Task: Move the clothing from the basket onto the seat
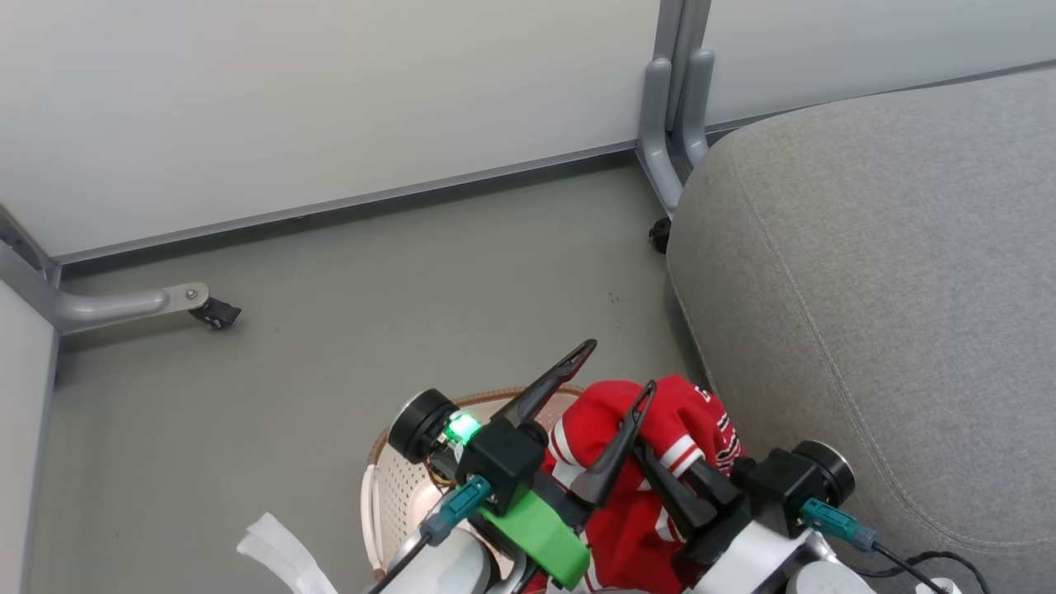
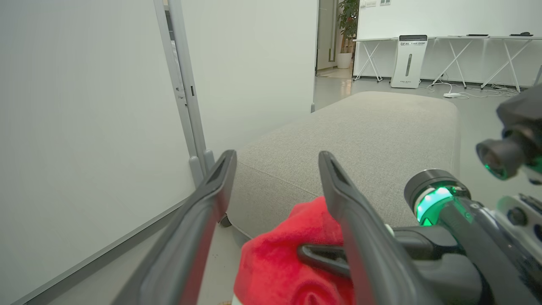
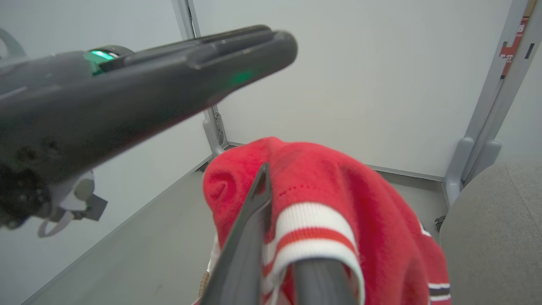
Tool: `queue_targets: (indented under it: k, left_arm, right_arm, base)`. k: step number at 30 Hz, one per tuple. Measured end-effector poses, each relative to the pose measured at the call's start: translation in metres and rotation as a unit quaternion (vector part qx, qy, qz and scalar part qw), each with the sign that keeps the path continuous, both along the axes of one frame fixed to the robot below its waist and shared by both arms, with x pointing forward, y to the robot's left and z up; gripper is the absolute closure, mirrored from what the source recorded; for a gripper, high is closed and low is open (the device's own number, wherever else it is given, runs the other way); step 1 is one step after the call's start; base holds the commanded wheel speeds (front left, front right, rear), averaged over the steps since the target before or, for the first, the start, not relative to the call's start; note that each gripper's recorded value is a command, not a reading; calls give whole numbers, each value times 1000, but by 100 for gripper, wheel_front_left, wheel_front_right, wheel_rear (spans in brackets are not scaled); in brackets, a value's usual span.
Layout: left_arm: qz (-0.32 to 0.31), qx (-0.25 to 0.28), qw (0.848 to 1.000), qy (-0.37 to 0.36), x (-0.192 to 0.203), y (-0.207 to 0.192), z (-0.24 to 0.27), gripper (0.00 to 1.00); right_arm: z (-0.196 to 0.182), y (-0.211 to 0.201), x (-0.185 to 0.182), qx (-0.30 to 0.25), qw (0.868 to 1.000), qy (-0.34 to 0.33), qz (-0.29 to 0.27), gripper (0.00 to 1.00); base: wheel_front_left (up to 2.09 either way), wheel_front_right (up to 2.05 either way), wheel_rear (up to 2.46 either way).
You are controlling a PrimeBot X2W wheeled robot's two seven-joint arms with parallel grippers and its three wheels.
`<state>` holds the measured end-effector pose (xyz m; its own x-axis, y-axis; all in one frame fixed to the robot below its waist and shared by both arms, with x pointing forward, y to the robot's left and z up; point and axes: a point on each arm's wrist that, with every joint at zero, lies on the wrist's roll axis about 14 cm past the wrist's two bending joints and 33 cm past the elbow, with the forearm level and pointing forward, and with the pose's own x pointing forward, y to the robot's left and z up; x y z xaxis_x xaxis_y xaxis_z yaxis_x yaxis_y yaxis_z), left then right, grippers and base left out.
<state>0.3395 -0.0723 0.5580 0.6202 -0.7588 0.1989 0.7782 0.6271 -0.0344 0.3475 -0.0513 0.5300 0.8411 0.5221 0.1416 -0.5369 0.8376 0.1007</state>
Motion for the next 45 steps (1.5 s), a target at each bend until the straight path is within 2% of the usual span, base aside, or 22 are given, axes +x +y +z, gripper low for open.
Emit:
queue_targets:
  k: [8, 16, 25, 36, 45]
  left_arm:
    - [5, 3, 1000, 3, 5, 2, -4, 0]
    - [28, 12, 1000, 8, 25, 13, -14, 0]
    - [49, 36, 998, -3, 55, 25, -29, 0]
    - [-13, 64, 997, 37, 62, 5, -73, 0]
    - [-98, 82, 990, 63, 54, -34, -99, 0]
  right_arm:
    - [-2, -6, 4, 0, 1000, 3, -10, 100]
    - [5, -27, 14, 1, 999, -9, -44, 100]
    - [30, -73, 24, -2, 992, -51, -118, 100]
    - [42, -132, 23, -8, 972, -66, -226, 100]
    - [31, -172, 9, -16, 951, -41, -307, 100]
  base:
    - [0, 0, 0]
    - [0, 0, 0]
    - [0, 0, 0]
    - [0, 0, 0]
    - [0, 0, 0]
